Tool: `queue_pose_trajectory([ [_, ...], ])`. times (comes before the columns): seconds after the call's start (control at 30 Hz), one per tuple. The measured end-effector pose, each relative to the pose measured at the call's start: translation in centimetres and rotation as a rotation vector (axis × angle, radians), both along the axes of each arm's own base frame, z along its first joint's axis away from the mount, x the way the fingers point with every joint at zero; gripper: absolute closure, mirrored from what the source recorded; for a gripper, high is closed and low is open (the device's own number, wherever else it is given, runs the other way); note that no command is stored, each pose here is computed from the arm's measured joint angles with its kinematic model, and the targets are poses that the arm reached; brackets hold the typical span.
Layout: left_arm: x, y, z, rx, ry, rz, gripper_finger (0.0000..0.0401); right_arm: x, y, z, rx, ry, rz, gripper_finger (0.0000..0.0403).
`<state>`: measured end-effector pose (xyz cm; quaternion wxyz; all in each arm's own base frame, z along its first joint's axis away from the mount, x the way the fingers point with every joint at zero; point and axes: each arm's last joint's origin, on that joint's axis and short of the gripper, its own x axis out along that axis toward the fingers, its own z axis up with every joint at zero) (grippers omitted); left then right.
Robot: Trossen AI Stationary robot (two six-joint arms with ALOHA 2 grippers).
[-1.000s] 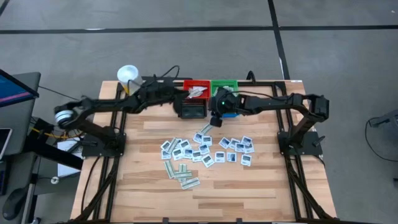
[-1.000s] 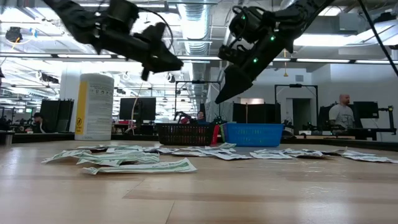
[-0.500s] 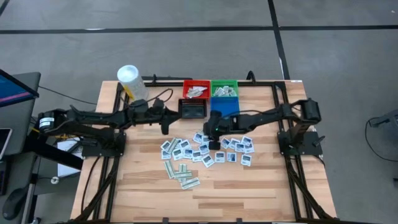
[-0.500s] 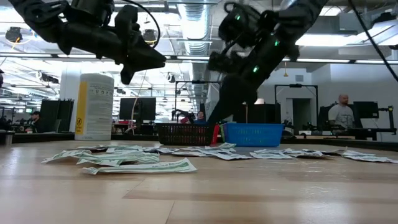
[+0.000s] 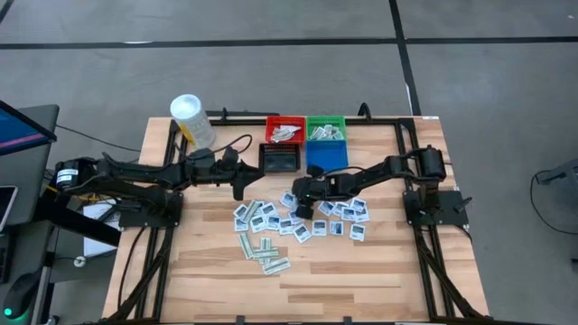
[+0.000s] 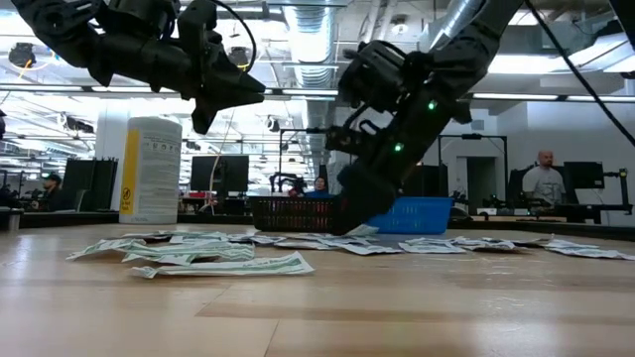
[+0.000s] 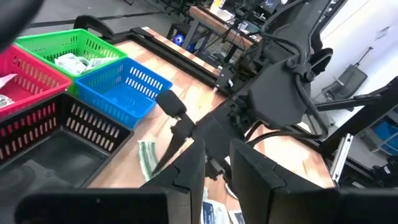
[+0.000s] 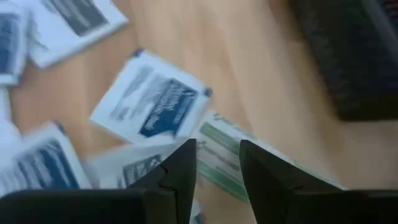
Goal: Pick & Place First Aid Supplies
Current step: Put the bandage into the red basket
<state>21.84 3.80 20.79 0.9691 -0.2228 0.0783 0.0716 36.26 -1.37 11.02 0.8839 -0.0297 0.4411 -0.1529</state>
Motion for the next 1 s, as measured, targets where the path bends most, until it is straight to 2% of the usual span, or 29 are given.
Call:
queue_pose_trajectory([
  [0.07, 0.0, 0.0, 0.0, 0.000, -0.001, -0.001, 0.0325, 0.3, 0.1, -0.5, 0.036, -0.009, 0.015, 0.0285],
  [0.33, 0.0, -0.2, 0.0, 0.000, -0.001, -0.011, 0.0325, 0.1, 1.3, -2.5, 0.050, 0.063, 0.034, 0.0294],
  [0.6, 0.1, -0.3, 0.0, 0.001, -0.001, -0.011, 0.0325, -0.1, 1.5, -2.5, 0.103, 0.076, 0.040, 0.0394],
  [0.73, 0.1, -0.3, 0.0, 0.001, -0.001, -0.011, 0.0325, -0.2, 1.5, -1.6, 0.118, 0.061, 0.046, 0.0393],
  [0.9, 0.1, -0.4, 0.0, 0.001, -0.001, -0.016, 0.0325, -0.9, 1.5, 0.8, 0.097, 0.031, 0.036, 0.0400],
  [1.0, 0.1, -0.7, 0.0, 0.001, -0.001, -0.029, 0.0325, -0.9, 1.4, 3.3, 0.069, -0.049, 0.037, 0.0402],
])
